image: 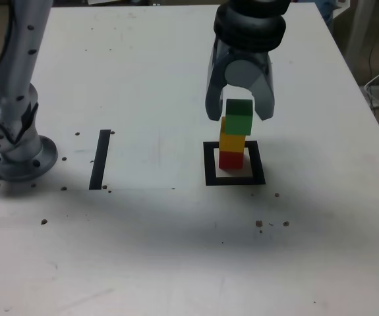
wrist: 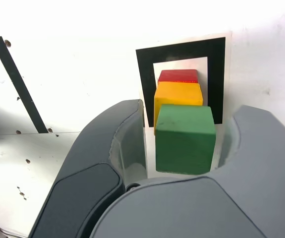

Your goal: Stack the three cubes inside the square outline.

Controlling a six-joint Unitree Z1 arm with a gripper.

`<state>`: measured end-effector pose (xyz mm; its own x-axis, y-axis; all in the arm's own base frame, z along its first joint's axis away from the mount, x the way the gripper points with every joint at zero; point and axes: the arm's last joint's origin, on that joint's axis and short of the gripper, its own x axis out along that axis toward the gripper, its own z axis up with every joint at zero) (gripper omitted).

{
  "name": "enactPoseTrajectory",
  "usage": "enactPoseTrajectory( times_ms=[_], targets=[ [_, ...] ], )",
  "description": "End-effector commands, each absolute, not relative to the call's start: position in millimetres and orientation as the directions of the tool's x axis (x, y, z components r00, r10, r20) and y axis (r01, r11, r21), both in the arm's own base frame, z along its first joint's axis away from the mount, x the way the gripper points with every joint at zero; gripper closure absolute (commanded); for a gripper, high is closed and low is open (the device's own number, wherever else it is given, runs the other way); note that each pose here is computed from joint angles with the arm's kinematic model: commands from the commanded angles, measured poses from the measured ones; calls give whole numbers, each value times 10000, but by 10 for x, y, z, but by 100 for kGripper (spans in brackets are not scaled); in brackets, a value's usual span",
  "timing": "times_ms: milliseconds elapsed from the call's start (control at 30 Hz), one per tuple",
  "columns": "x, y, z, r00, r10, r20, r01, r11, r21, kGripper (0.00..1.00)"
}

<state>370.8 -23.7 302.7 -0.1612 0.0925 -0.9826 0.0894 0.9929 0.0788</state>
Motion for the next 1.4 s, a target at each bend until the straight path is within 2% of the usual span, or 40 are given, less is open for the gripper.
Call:
enactPoseTrajectory(
  times_ms=[0,167,300,500,1000,1167,1367],
  targets=[
    [3703,-203,3012,-1712,955,-9806,880,9928,813,24],
    [3666,-176,3006,-1881,1020,-9768,882,9923,866,9],
    [3643,-175,3037,-1756,990,-9795,976,9918,827,1],
    [3617,-175,3145,-1266,926,-9876,1156,9902,780,1],
    [3335,-158,3391,-857,893,-9923,1129,9904,794,1],
    [3075,-137,3497,-896,954,-9914,1139,9899,849,1],
    [2705,-61,3522,-1137,932,-9891,982,9918,821,0]
  ],
)
